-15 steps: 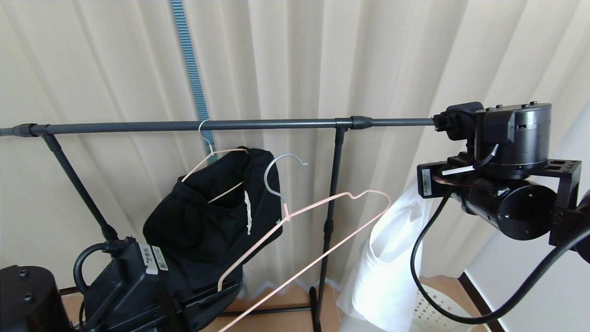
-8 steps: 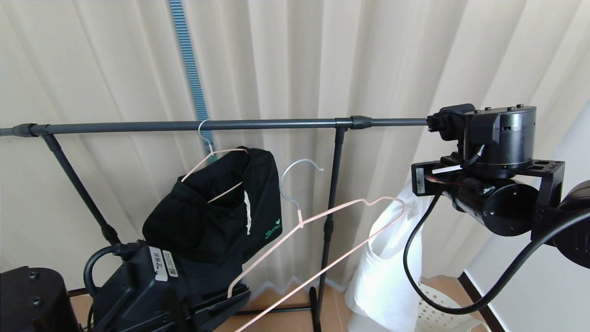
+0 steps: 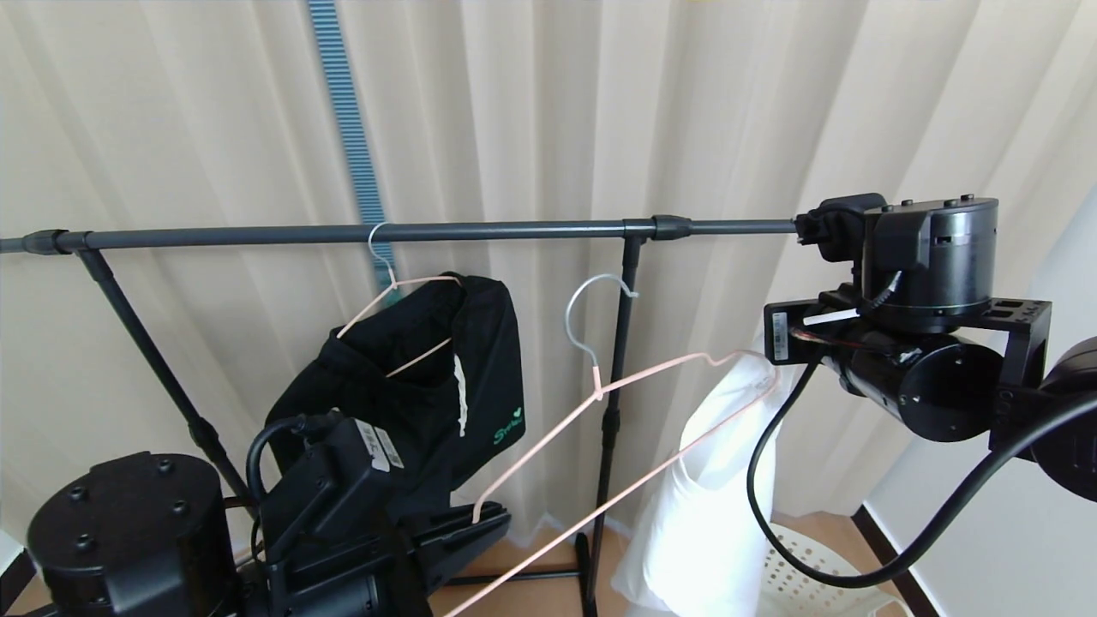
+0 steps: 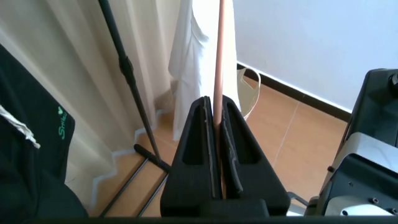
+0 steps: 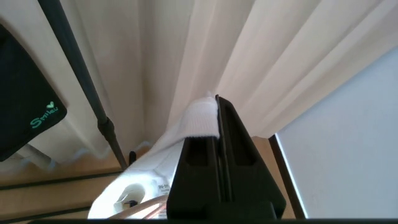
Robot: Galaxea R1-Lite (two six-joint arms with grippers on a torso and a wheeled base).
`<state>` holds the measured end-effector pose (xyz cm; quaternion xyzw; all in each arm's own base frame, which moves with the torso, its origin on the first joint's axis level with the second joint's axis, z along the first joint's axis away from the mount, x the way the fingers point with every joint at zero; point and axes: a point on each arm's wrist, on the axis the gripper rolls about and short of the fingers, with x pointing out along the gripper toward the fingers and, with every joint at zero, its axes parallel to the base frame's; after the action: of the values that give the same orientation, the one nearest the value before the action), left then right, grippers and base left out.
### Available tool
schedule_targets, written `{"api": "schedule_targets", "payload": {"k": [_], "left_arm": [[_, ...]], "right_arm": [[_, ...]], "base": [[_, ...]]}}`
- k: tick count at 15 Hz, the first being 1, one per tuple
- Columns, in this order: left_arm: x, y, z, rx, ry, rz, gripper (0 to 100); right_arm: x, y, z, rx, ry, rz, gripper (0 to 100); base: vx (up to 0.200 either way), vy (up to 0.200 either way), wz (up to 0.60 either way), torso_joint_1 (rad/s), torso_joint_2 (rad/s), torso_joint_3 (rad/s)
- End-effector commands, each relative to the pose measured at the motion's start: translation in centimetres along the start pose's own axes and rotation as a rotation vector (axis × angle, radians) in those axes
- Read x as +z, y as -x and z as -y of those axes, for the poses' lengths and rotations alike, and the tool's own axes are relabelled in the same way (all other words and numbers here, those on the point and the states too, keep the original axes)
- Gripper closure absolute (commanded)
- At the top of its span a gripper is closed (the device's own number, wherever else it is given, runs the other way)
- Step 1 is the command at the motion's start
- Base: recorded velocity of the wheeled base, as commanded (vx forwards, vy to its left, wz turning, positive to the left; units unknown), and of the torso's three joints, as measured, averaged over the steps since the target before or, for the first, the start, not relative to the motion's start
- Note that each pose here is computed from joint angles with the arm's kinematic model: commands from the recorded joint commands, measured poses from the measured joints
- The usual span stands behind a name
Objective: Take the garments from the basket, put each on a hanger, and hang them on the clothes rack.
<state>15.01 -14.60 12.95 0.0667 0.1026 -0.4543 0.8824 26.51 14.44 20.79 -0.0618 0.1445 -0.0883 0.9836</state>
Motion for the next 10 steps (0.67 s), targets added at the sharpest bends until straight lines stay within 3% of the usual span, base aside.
{"api": "schedule_targets", "payload": {"k": [1,5,10], "left_arm": [[0.1,-1.1,-0.2,0.003,0.012,-0.009,100],[0.7,-2.9,-0.8,0.094,0.019,-0.004,100],[1.0,-4.1,-0.6,0.098,0.008,0.061,100]], "right_arm": [[0.0,0.4,0.0,0.009,0.002,0.001,100],[0.2,0.8,0.1,0.006,-0.001,0.009,100],[-0.4,1.6,-0.8,0.035,0.021,0.006,100]], "base": [[0.000,0.000,0.00,0.000,0.00,0.000],[0.000,0.000,0.00,0.000,0.00,0.000],[0.000,0.000,0.00,0.000,0.00,0.000]]}}
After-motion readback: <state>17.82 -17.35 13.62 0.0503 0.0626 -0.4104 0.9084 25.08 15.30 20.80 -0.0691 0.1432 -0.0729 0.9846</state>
